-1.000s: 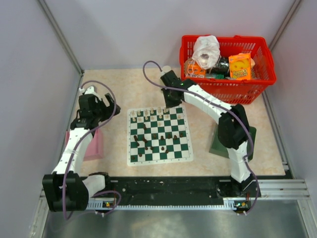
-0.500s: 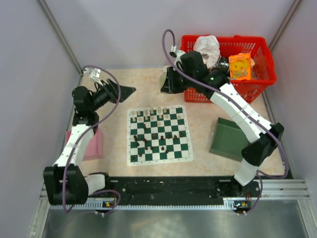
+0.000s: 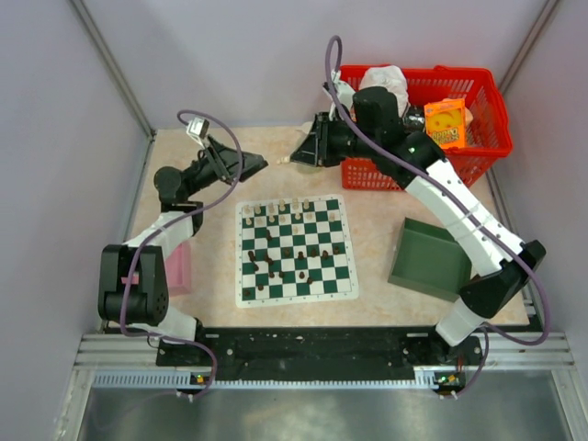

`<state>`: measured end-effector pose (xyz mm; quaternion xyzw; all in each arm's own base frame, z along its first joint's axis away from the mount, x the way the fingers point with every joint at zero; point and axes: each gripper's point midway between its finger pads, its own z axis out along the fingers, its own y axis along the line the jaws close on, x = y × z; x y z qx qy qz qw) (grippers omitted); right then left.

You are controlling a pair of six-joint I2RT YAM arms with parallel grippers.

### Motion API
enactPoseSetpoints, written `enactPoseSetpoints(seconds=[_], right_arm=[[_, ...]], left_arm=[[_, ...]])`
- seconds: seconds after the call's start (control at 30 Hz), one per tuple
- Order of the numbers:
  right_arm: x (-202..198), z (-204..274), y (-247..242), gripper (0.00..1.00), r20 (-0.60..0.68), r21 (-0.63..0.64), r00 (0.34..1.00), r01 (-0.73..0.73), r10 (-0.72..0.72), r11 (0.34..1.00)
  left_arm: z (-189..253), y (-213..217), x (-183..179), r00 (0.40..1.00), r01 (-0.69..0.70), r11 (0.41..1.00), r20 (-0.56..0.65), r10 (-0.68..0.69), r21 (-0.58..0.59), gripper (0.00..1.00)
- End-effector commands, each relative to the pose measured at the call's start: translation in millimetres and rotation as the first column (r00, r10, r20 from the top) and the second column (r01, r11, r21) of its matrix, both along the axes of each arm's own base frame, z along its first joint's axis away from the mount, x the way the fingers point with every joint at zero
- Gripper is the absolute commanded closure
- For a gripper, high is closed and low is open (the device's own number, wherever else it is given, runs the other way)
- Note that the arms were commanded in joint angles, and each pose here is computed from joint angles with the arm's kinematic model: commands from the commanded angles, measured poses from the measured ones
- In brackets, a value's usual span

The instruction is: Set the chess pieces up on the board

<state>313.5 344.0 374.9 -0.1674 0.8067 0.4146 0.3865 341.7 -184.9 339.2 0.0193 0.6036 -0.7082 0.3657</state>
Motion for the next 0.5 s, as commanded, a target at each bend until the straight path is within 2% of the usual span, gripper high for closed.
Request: enactPoseSetpoints(seconds=[0.0,0.2,0.47], right_arm=[[-14.5,44.6,-4.3,0.83,0.082,0.114,0.996,-0.044,0.035,0.993],[-17.8,44.8,-1.0,0.83,0.077,0.132,0.995,-0.067,0.058,0.989],[-16.9,46.5,-2.4,0.83,0.088,0.136,0.995,-0.062,0.050,0.989]], left_arm=[[55.4,-11.3,-54.7,0.907,0.096,0.995,0.412,-0.091,0.009,0.11],[64.9,-24.8,-61.5,0.887,0.151,0.988,0.439,-0.145,0.021,0.14],[71.0,-25.5,-65.1,0.880,0.161,0.987,0.449,-0.153,0.021,0.30]])
